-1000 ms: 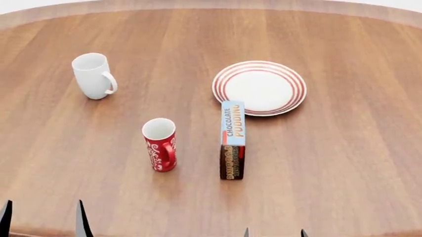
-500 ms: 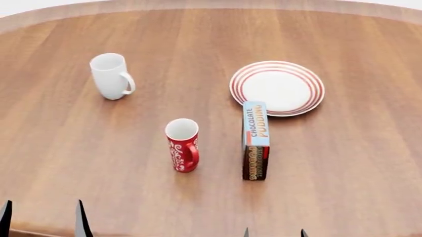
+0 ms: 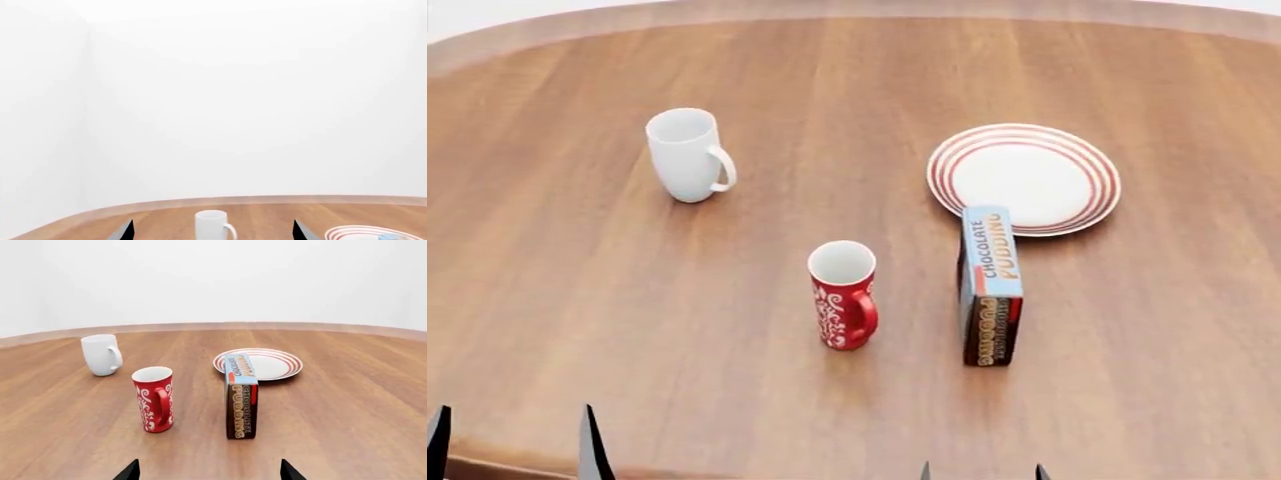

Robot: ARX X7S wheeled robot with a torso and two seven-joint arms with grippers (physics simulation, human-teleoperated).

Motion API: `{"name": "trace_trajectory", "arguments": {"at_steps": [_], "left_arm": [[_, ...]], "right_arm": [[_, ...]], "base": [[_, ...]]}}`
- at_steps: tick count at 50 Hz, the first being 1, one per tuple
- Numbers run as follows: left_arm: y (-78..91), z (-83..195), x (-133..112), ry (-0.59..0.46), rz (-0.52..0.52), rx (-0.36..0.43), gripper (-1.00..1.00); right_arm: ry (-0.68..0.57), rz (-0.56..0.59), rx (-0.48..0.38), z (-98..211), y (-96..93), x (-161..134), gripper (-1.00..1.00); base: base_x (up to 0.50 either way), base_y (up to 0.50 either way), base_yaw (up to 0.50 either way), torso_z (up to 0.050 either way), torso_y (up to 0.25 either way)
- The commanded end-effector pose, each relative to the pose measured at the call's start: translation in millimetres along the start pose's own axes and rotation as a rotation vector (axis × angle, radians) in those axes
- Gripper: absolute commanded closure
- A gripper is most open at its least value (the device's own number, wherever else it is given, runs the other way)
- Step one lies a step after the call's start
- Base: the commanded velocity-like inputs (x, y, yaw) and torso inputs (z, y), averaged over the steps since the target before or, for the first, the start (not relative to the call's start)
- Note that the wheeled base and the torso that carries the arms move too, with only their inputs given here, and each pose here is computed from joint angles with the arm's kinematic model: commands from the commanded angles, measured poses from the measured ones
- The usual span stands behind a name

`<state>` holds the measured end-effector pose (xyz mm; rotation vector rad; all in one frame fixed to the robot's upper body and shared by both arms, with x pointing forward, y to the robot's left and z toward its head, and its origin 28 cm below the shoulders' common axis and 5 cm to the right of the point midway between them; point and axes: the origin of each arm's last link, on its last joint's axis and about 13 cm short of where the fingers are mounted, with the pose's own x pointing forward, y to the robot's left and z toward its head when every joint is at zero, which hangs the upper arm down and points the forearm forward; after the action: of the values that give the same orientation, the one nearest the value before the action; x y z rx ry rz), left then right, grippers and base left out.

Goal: Pick up the red mug and put it on the plate

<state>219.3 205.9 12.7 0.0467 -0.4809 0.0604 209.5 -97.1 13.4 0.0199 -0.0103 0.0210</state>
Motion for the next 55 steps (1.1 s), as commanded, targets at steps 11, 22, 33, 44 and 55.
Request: {"name": "trace_trajectory", "arguments": {"at_steps": [11, 22, 33, 44, 55], "left_arm": [[0.0, 0.0, 0.0, -0.001, 0.0, -0.003, -1.0], [0.0, 0.0, 0.0, -0.001, 0.0, -0.003, -1.0], [0.0, 0.0, 0.0, -0.001, -0.002, -0.004, -1.0], [0.0, 0.0, 0.0, -0.001, -0.002, -0.004, -1.0], [-0.1, 0.0, 0.0, -0.001, 0.0, -0.004, -1.0]], "right_arm": [[-0.006, -0.001, 0.006, 1.3, -0.2, -0.7, -1.0], [-0.006, 0.0, 0.006, 1.1, -0.1, -1.0, -1.0], [-0.006, -0.001, 0.006, 0.4, -0.4, 0.0, -1.0], [-0.007, -0.001, 0.009, 0.3, -0.5, 0.1, -1.0], [-0.001, -0.01, 0.01, 0.1, -0.6, -0.1, -1.0]], "base": [[0.0, 0.16, 0.0, 0.0, 0.0], [0.0, 0.16, 0.0, 0.0, 0.0], [0.0, 0.16, 0.0, 0.0, 0.0], [0.0, 0.15, 0.0, 0.0, 0.0], [0.0, 0.0, 0.0, 0.0, 0.0]]}}
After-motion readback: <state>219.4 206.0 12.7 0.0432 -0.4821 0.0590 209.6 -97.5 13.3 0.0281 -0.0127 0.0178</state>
